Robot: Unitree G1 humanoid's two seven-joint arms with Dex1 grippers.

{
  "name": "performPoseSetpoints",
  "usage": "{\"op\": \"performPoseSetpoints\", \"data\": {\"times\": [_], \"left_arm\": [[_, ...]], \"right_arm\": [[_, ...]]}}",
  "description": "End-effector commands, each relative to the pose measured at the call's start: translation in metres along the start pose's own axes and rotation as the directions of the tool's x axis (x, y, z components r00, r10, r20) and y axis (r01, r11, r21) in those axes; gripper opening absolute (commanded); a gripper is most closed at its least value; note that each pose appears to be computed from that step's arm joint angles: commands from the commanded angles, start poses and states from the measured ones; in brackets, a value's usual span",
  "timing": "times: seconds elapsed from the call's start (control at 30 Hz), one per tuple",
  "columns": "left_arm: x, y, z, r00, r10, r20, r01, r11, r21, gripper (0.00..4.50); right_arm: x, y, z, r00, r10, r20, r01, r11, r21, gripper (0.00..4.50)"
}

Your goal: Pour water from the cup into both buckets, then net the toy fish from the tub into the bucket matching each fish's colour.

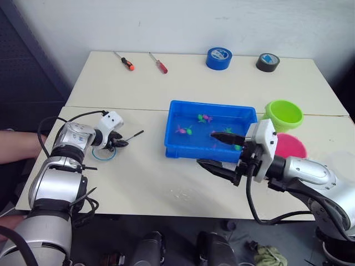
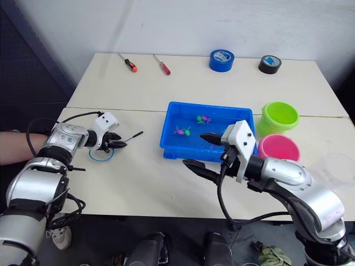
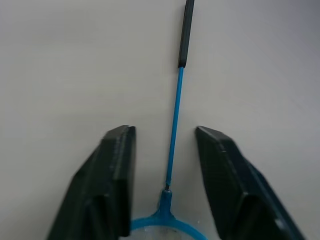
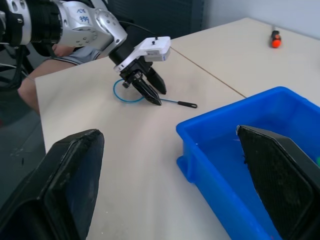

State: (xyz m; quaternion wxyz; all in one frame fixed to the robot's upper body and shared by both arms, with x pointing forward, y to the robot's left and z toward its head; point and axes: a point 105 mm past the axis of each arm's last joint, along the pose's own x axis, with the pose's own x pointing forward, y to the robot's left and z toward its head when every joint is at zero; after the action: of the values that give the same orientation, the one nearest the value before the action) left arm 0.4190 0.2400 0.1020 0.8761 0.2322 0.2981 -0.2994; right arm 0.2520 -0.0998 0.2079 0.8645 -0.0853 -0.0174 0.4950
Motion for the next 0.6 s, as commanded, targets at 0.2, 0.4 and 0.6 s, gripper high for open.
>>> {"op": "performPoseSetpoints", "data": {"times": [0.2,0.4,0.6], "left_arm": [[-0.028,0.008,0.010,0.987,-0.082,0.135,0.088,0.995,-0.039,0.05],[-0.082,-0.048,0.062,0.848,-0.489,0.203,0.404,0.846,0.349,0.05],[-0.097,-0.126,0.087,0.730,-0.675,0.103,0.502,0.633,0.589,0.05]], "right_arm": [[-0.013,0.008,0.005,0.998,0.056,-0.034,-0.057,0.998,-0.013,4.50],[-0.024,0.007,0.009,0.987,0.135,-0.091,-0.139,0.990,-0.038,4.50],[-0.021,0.000,0.014,0.977,0.177,-0.118,-0.186,0.980,-0.073,4.50]]}}
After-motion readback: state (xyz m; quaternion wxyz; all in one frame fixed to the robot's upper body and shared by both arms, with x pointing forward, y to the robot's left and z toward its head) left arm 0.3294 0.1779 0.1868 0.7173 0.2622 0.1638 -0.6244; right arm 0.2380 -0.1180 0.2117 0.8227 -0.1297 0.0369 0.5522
